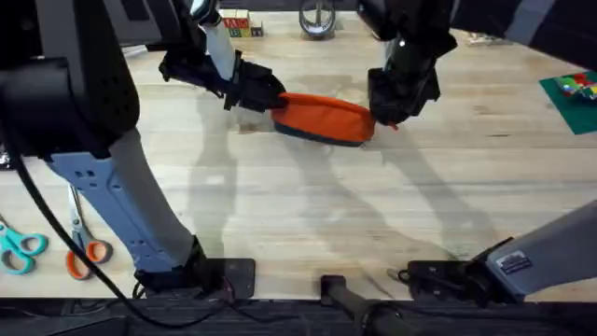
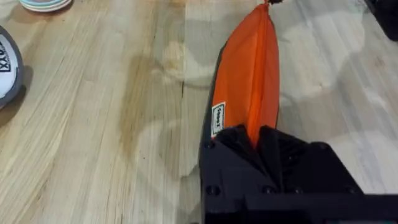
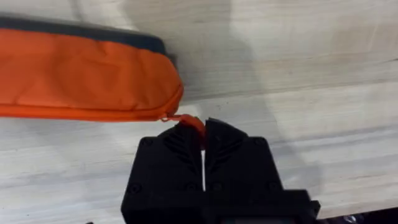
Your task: Unzip the bag, pick up the pens from the table one at a time and place them inside, then zip the bag closed.
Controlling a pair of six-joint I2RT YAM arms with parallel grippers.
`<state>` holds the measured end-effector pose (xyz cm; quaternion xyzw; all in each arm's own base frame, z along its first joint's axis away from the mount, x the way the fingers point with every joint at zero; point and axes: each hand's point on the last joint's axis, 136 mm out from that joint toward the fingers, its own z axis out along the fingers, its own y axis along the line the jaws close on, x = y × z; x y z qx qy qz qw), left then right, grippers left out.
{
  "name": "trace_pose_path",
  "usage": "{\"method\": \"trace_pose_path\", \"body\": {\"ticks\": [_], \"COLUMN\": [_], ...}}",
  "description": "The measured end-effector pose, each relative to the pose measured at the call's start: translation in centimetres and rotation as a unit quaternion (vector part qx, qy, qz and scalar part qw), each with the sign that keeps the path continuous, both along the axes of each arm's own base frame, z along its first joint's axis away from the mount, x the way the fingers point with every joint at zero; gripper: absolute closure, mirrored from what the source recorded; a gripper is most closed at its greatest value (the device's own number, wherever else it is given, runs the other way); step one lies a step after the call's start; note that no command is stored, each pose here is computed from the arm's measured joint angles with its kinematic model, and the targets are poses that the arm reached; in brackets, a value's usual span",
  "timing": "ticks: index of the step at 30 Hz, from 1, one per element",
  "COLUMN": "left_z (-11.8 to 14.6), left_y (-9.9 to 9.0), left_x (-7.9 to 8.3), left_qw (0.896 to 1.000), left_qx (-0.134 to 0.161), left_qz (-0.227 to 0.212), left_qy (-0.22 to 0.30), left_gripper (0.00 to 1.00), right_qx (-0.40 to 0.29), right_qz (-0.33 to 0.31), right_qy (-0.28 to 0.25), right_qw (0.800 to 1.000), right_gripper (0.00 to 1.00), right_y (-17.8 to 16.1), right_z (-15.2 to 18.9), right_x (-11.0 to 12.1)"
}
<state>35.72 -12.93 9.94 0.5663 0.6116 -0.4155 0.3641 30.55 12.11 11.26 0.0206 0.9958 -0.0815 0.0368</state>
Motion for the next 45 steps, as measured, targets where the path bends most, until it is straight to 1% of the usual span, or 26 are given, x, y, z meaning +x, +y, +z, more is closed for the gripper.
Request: {"method": "trace_pose_path", "body": {"ticks": [15, 28, 35, 45], "left_z": [0.0, 0.0, 0.0, 0.0], "left_y": [0.0, -0.1, -0.2, -0.3], "left_x": [0.0, 0.0, -0.1, -0.1], "left_qw": [1.0, 1.0, 1.0, 1.0], "left_qx": [0.0, -0.001, -0.001, -0.001], "left_qz": [0.0, -0.002, -0.003, -0.003], "left_qy": [0.0, 0.0, 0.0, 0.0], "left_gripper": [0.959, 0.959, 0.959, 0.959], "right_qx": [0.004, 0.015, 0.027, 0.035], "right_qz": [0.035, 0.021, 0.002, -0.004], "right_qy": [0.024, 0.034, 0.051, 0.057], "right_qw": [0.999, 0.999, 0.998, 0.998], "right_gripper": [0.97, 0.97, 0.97, 0.97], "right_y": [-0.9, -2.1, -2.7, -3.0], "right_z": [-0.9, -2.7, -4.5, -4.7], "right_x": [-0.3, -0.1, 0.6, 0.6]}}
